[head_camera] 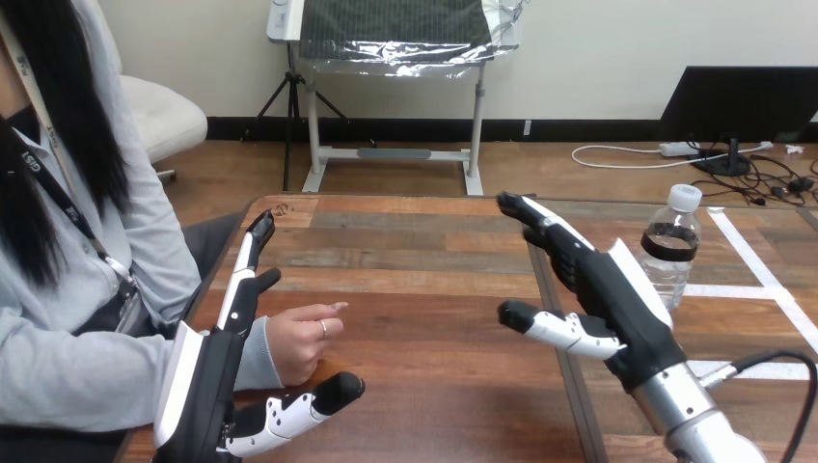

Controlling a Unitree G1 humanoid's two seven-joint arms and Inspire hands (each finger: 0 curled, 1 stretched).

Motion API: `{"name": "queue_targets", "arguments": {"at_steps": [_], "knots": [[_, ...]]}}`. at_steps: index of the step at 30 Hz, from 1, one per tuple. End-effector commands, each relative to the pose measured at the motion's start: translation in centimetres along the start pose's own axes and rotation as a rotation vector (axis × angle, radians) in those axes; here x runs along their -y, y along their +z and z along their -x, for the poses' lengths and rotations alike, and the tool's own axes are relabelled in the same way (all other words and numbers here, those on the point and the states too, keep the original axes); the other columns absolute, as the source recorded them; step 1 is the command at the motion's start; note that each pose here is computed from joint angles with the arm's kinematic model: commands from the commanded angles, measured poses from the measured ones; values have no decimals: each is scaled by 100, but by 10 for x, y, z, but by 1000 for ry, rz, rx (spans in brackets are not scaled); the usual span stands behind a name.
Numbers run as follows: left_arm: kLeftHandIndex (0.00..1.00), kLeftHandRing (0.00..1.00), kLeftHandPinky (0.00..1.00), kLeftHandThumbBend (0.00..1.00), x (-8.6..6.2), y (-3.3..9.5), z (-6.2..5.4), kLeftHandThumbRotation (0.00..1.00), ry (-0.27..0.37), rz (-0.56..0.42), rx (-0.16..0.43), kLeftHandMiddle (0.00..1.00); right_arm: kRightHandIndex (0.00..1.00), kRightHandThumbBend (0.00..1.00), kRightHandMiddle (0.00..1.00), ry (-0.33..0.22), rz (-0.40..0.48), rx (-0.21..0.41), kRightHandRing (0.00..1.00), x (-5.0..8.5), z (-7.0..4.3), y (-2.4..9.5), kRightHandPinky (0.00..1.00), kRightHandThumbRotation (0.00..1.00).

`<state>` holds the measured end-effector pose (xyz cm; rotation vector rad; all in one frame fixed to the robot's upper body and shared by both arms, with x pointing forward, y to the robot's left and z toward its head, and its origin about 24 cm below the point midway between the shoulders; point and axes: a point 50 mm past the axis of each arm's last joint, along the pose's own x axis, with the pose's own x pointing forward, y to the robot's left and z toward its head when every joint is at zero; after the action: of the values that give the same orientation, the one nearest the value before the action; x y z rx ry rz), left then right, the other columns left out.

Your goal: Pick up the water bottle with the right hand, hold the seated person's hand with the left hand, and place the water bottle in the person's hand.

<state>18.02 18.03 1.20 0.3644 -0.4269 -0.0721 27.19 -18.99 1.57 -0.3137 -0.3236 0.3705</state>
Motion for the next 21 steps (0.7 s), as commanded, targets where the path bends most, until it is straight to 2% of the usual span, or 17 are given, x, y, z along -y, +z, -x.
{"name": "queue_targets", "arguments": {"at_steps": [1,21], "knots": [[100,100,89,100,-3,9,-19,71,19,-7,87,100,91,100,94,-29,20,88,96,6,-17,13,94,62],[100,100,89,100,-3,7,-18,70,3,-41,77,100,94,100,95,-22,5,106,94,-3,-10,12,91,62]]}}
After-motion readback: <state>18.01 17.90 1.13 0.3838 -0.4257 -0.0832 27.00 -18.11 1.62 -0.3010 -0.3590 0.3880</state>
